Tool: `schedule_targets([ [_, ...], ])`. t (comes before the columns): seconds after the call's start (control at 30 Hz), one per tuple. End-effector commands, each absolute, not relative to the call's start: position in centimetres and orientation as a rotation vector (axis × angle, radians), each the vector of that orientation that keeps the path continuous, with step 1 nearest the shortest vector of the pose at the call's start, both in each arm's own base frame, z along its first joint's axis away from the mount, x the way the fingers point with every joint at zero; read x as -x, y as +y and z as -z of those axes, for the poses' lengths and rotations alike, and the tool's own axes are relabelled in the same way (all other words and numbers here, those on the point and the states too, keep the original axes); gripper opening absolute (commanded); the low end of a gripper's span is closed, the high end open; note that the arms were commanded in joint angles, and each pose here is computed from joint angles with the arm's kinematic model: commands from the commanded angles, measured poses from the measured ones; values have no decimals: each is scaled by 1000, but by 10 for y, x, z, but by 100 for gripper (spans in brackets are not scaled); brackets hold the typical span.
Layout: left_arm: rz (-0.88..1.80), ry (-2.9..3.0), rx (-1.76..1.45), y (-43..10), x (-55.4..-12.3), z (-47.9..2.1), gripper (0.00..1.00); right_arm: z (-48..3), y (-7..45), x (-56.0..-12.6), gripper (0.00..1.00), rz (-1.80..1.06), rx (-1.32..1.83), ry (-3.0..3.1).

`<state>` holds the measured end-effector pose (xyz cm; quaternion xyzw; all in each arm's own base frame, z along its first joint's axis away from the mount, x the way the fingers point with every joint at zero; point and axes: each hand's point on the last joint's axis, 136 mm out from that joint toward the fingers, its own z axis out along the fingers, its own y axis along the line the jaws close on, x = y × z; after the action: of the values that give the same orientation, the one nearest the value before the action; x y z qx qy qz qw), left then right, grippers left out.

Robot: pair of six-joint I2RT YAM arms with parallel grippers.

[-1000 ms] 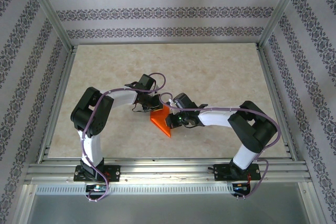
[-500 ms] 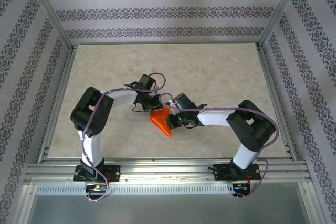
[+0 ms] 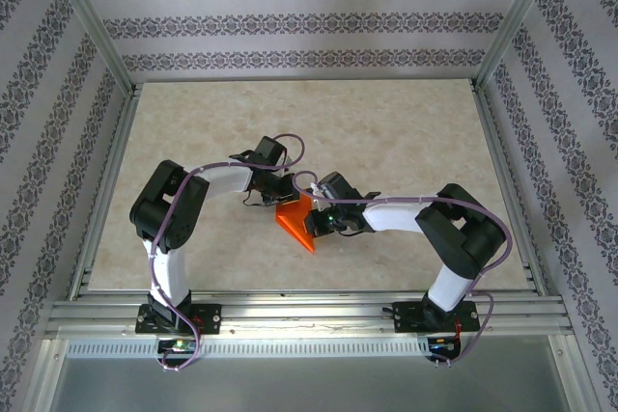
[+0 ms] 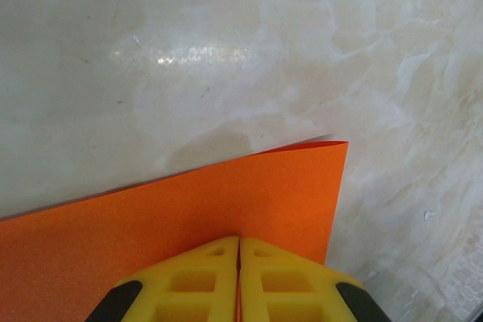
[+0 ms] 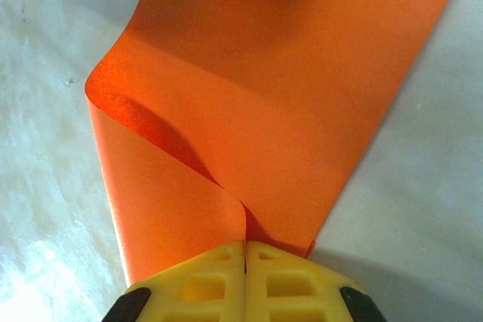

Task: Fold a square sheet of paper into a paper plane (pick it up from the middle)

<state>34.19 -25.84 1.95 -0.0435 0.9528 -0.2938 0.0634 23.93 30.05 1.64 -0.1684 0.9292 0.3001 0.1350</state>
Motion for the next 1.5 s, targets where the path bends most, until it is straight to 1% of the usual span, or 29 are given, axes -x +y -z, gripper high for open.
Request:
schedule_targets([
  [0.0, 846, 2884, 182, -250, -343, -24, 11, -3, 296, -234, 0, -816, 490, 2725],
  [0.23, 886, 2814, 183, -257, -357, -49, 19, -2, 296, -233, 0, -816, 493, 2726],
  [0.4, 808, 2797, 220, -244, -360, -58, 24, 0, 295, -234, 0, -806, 486, 2728],
  [0.53, 756, 2771, 269, -227, -357, -65, 24, 0, 294, -235, 0, -804, 482, 2728],
  [0.63, 825, 2708, 325, -221, -355, -75, 24, 0, 295, -235, 0, -805, 482, 2726],
  [0.7, 882, 2664, 370, -217, -349, -79, 22, 0, 295, -236, 0, -804, 477, 2726],
  [0.83, 1037, 2550, 412, -220, -338, -99, 15, -1, 294, -236, 0, -800, 471, 2726],
  [0.93, 1207, 2448, 472, -227, -330, -108, 7, -2, 294, -238, 0, -795, 469, 2721],
  [1.0, 1305, 2402, 512, -232, -322, -107, 3, -2, 294, -239, 0, -786, 466, 2719],
  [1.07, 1350, 2397, 517, -240, -314, -103, 1, -2, 293, -240, 0, -781, 463, 2716],
  [1.17, 1341, 2440, 533, -247, -300, -85, 0, -2, 293, -241, 0, -772, 452, 2718],
  [1.3, 1389, 2447, 531, -261, -293, -74, 0, -2, 292, -241, 0, -768, 450, 2721],
  [1.47, 1325, 2499, 579, -259, -284, -55, 0, -3, 292, -242, 0, -766, 451, 2720],
])
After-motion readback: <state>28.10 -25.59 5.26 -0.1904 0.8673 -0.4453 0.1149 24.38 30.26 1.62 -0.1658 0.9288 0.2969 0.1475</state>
